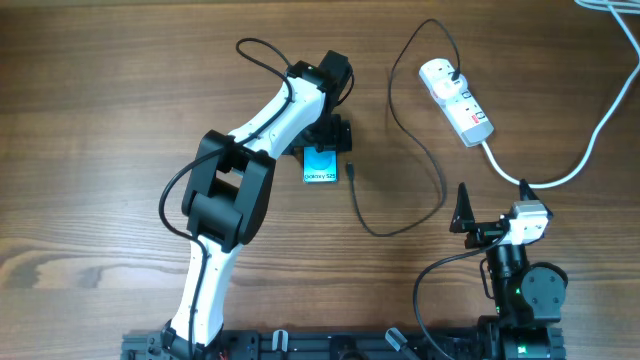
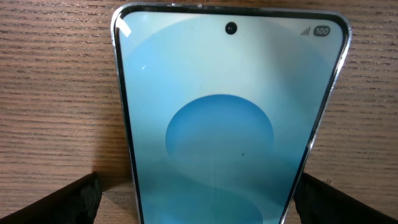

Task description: Plug charger to phone and switch on socket

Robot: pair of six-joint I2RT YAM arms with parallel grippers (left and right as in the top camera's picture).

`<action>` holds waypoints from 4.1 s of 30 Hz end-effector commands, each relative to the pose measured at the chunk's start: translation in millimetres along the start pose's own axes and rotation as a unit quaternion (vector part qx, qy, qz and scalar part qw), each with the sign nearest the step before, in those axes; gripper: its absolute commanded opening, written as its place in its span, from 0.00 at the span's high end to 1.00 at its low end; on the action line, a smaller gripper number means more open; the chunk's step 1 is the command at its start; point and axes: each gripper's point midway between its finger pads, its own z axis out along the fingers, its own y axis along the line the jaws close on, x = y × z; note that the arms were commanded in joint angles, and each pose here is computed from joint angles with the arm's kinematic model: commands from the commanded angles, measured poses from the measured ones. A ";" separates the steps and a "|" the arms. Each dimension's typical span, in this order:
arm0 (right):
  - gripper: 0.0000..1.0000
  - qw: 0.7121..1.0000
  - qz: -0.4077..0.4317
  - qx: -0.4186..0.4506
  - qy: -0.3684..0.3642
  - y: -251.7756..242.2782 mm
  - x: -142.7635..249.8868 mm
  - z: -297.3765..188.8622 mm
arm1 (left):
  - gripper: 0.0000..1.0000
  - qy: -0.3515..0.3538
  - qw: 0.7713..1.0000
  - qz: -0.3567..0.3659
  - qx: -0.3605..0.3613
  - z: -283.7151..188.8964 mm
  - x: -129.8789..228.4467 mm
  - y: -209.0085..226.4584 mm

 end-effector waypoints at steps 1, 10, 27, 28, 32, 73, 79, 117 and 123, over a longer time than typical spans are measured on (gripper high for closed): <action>0.00 1.000 0.006 0.009 -0.002 -3.4 -0.5 -0.2 | 0.01 0.030 0.999 -0.006 -0.021 26.2 14.6 8.0; 0.00 1.000 0.006 0.009 -0.002 -3.4 -0.5 -0.2 | 0.16 0.027 0.999 -0.005 -0.019 26.3 13.1 7.1; 0.00 1.000 0.006 0.009 -0.002 -3.5 -0.7 -0.3 | 0.26 0.027 0.999 0.006 -0.019 25.9 12.9 7.2; 0.00 1.000 0.006 0.009 -0.002 -3.4 -0.5 -0.2 | 0.26 0.027 0.999 0.006 -0.019 25.9 13.1 7.1; 0.00 1.000 0.006 0.009 -0.002 -3.4 -0.5 -0.2 | 0.27 0.029 0.999 0.006 -0.020 25.9 13.9 7.6; 0.00 1.000 0.006 0.009 -0.002 -3.4 -0.5 -0.2 | 0.00 -0.033 0.999 -0.033 0.015 -36.1 -2.2 5.1; 0.00 1.000 0.006 0.009 -0.002 -3.4 -0.5 -0.2 | 0.00 -0.040 0.998 -0.042 0.008 -32.6 -6.4 9.0; 0.00 1.000 0.006 0.009 -0.002 -3.4 -0.5 -0.2 | 0.01 0.021 1.000 -0.022 0.005 24.9 15.5 18.1; 0.00 1.000 0.006 0.009 -0.002 -3.4 -0.5 -0.2 | 0.02 0.018 0.999 -0.017 0.022 24.8 14.8 8.3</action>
